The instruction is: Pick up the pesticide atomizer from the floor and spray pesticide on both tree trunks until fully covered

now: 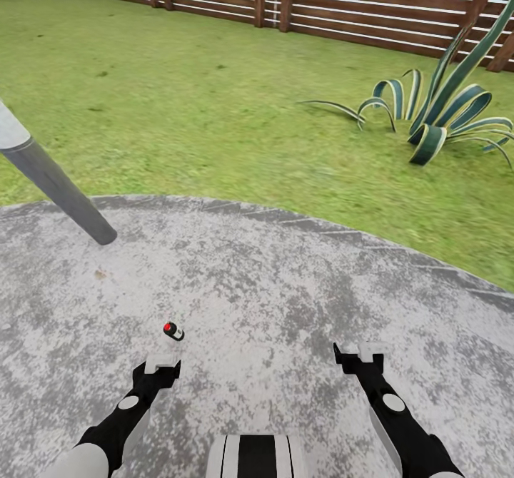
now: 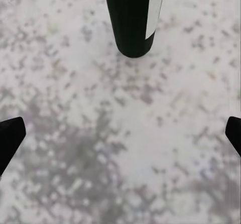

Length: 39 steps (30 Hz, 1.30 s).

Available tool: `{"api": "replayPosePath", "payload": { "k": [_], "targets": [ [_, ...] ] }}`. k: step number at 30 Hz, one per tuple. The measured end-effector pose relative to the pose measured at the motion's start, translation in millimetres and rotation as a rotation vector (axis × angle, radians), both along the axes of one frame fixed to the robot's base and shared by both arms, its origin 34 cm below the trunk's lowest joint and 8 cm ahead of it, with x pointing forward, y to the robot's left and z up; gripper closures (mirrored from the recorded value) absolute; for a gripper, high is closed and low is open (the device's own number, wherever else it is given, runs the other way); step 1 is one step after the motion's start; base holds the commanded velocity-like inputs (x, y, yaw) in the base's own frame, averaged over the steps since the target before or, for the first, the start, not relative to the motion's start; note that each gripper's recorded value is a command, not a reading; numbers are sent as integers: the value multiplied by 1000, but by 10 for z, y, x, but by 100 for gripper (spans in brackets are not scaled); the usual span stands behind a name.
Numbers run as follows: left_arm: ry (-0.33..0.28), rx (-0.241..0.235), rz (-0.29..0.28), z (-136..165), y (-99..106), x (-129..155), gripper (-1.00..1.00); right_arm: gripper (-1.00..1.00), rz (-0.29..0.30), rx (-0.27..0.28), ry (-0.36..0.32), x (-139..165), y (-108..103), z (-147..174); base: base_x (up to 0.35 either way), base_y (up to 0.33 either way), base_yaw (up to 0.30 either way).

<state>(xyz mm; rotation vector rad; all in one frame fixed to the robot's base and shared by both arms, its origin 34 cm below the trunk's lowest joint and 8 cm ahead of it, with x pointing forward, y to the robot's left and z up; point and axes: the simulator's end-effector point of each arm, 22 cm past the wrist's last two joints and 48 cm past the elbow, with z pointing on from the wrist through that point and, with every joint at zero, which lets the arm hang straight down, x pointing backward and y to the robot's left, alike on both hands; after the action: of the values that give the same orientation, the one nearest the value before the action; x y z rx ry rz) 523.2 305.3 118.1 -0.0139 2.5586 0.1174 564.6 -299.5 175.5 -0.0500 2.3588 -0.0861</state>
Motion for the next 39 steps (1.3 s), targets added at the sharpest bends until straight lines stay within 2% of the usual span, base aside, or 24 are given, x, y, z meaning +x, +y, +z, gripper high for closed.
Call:
{"api": "replayPosePath", "payload": {
  "k": [27, 39],
  "targets": [
    [-2, 0, 4, 3, 6, 3, -100, -100, 0, 0, 0, 1, 1, 1, 115, 2, 0],
    [-6, 0, 3, 7, 3, 10, -100, -100, 0, 0, 0, 0, 2, -1, 15, 6, 0]
  ]
}}
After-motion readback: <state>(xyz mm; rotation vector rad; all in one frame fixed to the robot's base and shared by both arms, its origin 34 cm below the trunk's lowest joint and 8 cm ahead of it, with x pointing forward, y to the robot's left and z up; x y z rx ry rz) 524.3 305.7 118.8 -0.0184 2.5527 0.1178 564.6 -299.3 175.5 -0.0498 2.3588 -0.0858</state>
